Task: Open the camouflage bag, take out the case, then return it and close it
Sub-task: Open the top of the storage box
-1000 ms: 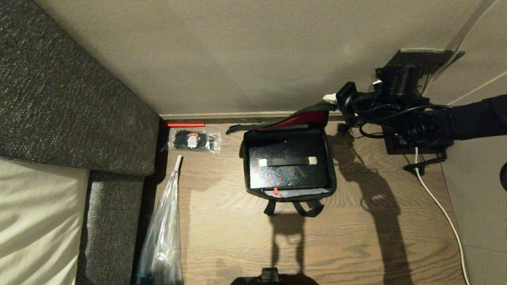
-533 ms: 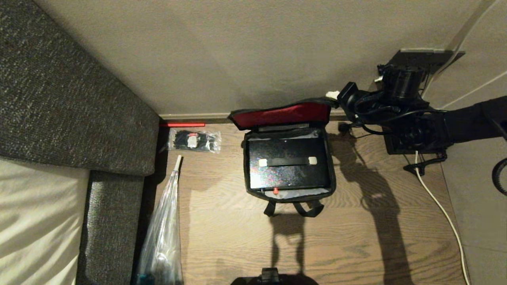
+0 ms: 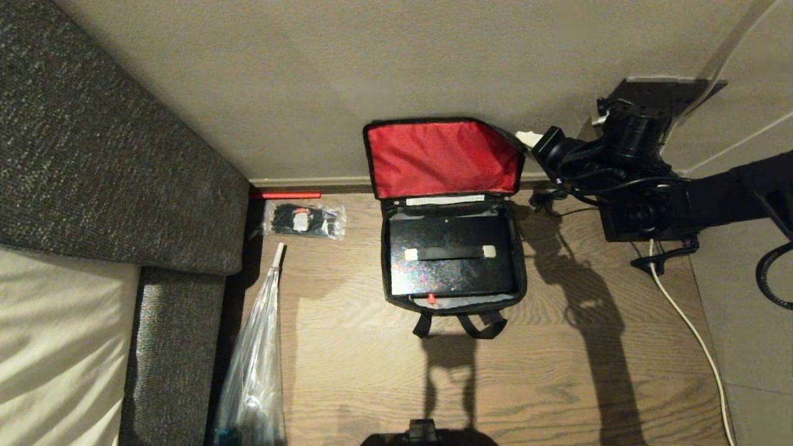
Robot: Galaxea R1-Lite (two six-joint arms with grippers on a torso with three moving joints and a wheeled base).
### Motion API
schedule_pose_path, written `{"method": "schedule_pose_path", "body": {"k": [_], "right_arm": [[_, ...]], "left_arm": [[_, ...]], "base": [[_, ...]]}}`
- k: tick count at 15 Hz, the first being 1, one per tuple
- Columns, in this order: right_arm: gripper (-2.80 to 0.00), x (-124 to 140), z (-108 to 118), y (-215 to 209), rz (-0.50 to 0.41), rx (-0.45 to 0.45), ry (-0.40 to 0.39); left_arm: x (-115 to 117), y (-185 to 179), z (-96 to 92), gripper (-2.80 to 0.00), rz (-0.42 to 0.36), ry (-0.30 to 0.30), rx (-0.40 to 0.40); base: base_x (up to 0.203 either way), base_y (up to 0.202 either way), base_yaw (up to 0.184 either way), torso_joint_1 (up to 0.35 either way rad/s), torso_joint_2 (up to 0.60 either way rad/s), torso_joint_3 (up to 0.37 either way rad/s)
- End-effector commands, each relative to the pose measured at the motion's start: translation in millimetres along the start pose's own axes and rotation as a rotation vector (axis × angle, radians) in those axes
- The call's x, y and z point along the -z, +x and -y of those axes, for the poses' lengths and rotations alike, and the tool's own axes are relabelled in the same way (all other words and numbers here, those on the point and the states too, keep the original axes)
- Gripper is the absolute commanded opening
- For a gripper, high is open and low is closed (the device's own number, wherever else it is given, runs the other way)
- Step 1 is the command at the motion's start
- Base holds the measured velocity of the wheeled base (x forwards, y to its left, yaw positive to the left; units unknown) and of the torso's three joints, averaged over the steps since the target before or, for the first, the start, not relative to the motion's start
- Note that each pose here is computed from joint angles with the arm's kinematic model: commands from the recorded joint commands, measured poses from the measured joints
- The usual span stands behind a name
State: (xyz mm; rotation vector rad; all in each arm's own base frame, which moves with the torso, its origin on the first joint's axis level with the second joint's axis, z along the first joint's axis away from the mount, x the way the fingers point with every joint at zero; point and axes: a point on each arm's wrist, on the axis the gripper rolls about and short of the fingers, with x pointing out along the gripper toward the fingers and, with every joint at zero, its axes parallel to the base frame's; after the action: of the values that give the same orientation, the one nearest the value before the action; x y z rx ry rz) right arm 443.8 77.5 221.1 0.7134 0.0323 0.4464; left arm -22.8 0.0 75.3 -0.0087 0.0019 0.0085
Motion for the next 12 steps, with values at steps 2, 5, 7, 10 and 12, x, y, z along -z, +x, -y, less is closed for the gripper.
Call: {"method": "schedule_pose_path", "body": {"k": [2, 5, 7, 10, 12], "right_arm": [[0.00, 0, 2, 3, 0.014, -0.015, 0.001], [0.00, -6, -5, 0, 0.037, -0.040, -0.009], [0.00, -8, -3, -2, 0.055, -0.046, -0.019], [0.00, -20, 4, -10, 0.083, -0.030, -0.044], [0.00, -18, 10, -16, 0.062, -0.005, -0.042]], "left_arm": [[1, 0, 0.0, -2.80, 0.000, -0.001, 0.000], [1, 0, 0.0, -2.80, -0.001, 0.000, -0.001], [1, 0, 0.0, -2.80, 0.000, -0.001, -0.002], [0, 0, 0.0, -2.80, 0.000, -0.001, -0.001], [0, 0, 0.0, -2.80, 0.000, -0.001, -0.001]], "base": [[0.000, 0.000, 0.000, 0.000, 0.00, 0.000], [0.000, 0.000, 0.000, 0.000, 0.00, 0.000], [0.000, 0.000, 0.000, 0.000, 0.00, 0.000], [0.000, 0.000, 0.000, 0.000, 0.00, 0.000], [0.000, 0.000, 0.000, 0.000, 0.00, 0.000]]}}
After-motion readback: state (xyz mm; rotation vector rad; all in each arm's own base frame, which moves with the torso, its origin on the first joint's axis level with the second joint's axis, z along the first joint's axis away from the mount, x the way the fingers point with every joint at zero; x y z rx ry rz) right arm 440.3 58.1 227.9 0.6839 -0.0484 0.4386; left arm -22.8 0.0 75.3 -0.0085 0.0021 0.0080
